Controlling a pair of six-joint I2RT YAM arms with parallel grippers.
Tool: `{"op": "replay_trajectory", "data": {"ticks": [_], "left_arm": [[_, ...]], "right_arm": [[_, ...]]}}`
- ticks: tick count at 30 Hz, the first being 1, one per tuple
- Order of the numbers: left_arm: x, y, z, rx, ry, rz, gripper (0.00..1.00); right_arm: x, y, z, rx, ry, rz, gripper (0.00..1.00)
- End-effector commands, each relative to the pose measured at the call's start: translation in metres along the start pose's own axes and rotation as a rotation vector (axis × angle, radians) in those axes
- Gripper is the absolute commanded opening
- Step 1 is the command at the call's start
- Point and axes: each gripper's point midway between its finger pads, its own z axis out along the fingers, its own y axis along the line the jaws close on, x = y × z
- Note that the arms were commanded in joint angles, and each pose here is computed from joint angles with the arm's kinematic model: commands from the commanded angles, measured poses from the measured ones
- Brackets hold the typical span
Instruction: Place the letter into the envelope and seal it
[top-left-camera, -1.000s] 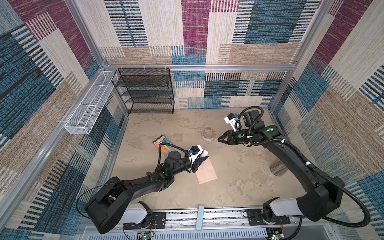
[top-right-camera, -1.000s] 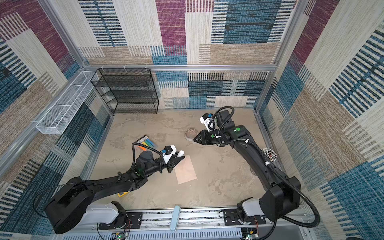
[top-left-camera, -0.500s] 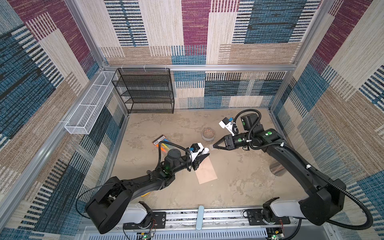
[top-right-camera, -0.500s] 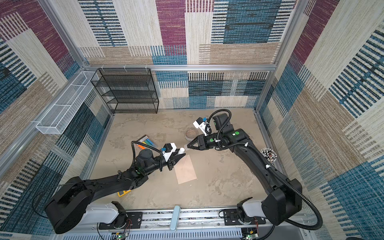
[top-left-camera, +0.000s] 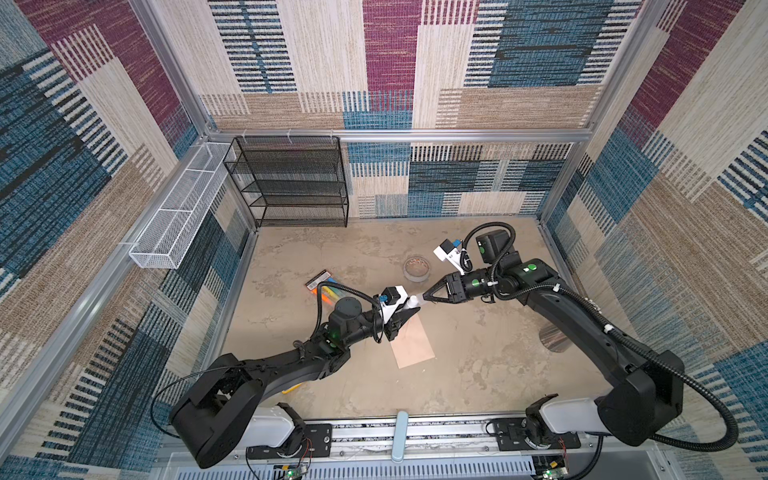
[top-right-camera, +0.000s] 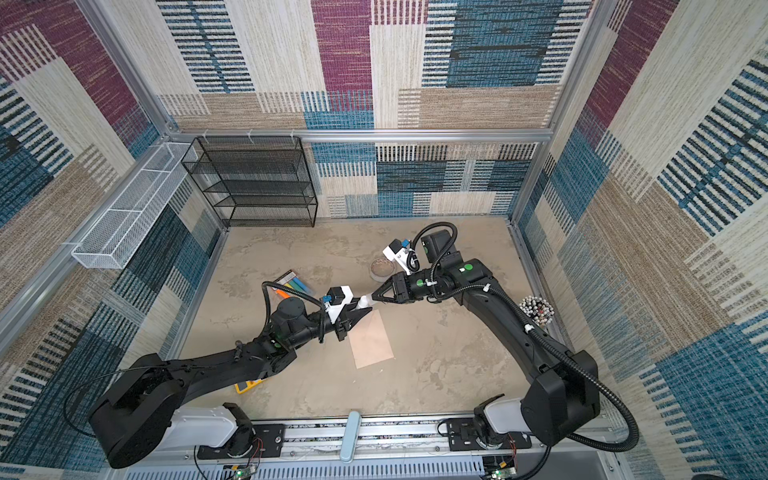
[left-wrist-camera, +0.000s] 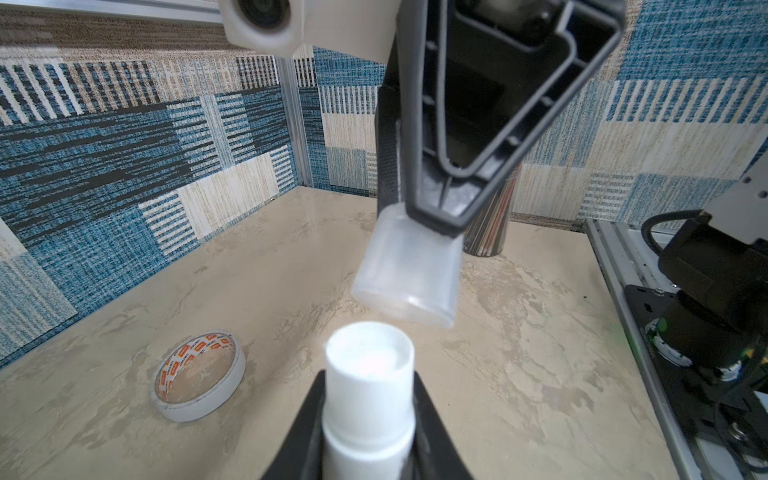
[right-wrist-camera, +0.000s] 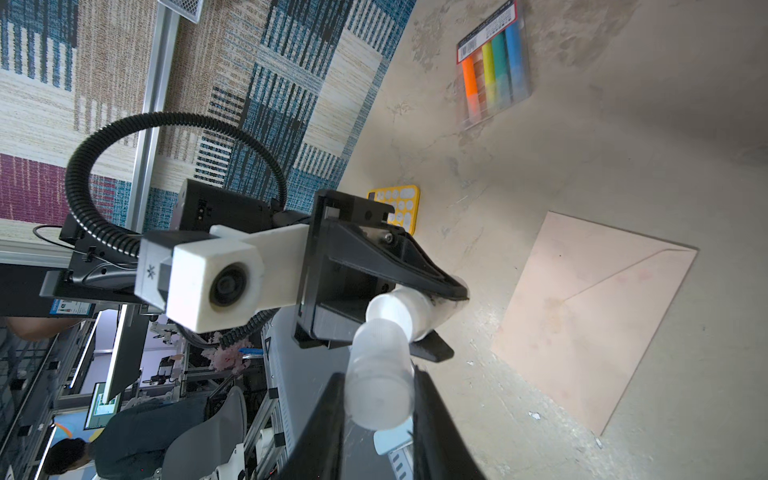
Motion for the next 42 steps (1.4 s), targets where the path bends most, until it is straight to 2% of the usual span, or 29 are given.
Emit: {"op": "replay_trajectory", "data": {"ticks": [1, 17, 28, 42], "left_arm": [[-0.015, -0.001, 0.0, 0.008, -0.055, 0.006, 0.0], [-0.018, -0.003, -0.003, 0.012, -0.069, 0.005, 0.0], [-0.015, -0.006, 0.003, 0.037, -0.063, -0.004, 0.0], [-0.017, -0.007, 0.007, 0.05, -0.059, -0.001, 0.0]], "right_arm": [[-0.003, 0.003, 0.002, -0.015, -0.007, -0.015, 0.28], [-0.009, -0.006, 0.003, 0.038, -0.023, -0.008, 0.28], [-0.01, 0.01, 0.009, -0.02, 0.002, -0.021, 0.27], [-0.007, 0.016, 0.017, -0.009, 0.03, -0.036, 0.27]]}}
